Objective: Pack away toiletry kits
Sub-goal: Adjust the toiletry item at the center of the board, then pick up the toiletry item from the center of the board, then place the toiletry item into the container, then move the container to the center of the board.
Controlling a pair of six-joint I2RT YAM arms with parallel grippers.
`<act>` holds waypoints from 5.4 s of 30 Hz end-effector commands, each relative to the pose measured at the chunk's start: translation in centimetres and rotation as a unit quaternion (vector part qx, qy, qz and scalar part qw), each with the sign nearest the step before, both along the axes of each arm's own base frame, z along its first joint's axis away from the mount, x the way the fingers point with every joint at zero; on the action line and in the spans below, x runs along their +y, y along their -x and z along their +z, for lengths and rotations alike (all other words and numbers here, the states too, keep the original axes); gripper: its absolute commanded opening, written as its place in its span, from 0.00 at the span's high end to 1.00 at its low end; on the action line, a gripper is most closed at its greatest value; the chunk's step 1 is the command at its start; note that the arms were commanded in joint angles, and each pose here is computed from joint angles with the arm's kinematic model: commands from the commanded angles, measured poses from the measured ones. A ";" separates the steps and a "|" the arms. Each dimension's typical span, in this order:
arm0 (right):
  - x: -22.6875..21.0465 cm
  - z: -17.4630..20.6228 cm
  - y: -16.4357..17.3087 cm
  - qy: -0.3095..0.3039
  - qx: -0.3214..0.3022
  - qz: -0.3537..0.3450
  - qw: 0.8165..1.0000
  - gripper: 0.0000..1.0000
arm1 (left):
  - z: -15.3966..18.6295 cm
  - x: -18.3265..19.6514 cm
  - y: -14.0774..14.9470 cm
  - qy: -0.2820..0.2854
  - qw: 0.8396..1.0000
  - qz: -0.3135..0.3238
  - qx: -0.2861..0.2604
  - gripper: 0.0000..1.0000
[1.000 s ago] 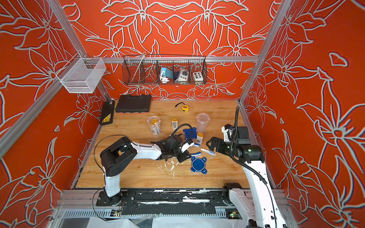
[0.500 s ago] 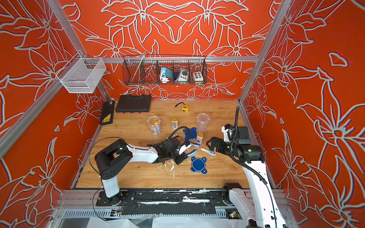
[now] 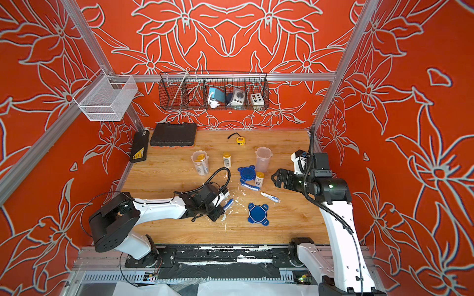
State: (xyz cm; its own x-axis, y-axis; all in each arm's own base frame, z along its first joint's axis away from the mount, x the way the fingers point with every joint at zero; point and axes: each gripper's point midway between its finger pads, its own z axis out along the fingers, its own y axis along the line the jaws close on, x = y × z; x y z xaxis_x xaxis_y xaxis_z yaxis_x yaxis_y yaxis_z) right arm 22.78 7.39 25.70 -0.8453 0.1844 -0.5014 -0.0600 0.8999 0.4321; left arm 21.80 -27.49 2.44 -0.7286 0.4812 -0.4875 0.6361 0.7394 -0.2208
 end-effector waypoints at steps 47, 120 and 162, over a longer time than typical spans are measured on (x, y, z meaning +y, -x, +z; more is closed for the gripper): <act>-1.8 2.0 -1.8 0.069 -0.015 -0.011 0.997 0.03 | 0.3 -2.5 -4.6 -0.136 0.986 0.035 0.091 0.92; 14.0 9.5 -4.0 0.021 -0.206 0.223 0.953 0.02 | 19.7 10.1 -23.3 0.180 0.915 0.213 -0.292 0.53; 10.7 7.7 -2.3 0.075 -0.181 0.191 0.962 0.02 | 12.3 12.5 -21.7 -0.079 0.974 0.210 -0.022 0.02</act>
State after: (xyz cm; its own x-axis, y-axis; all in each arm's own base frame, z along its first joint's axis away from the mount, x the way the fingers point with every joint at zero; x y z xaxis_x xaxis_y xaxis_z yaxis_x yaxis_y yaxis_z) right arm 25.22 18.22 33.09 -0.6119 -0.2177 -0.7604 -0.5267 0.8294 0.1864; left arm 44.05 -14.88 16.40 -0.8380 0.1722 -0.5178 0.2503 0.9645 -0.0844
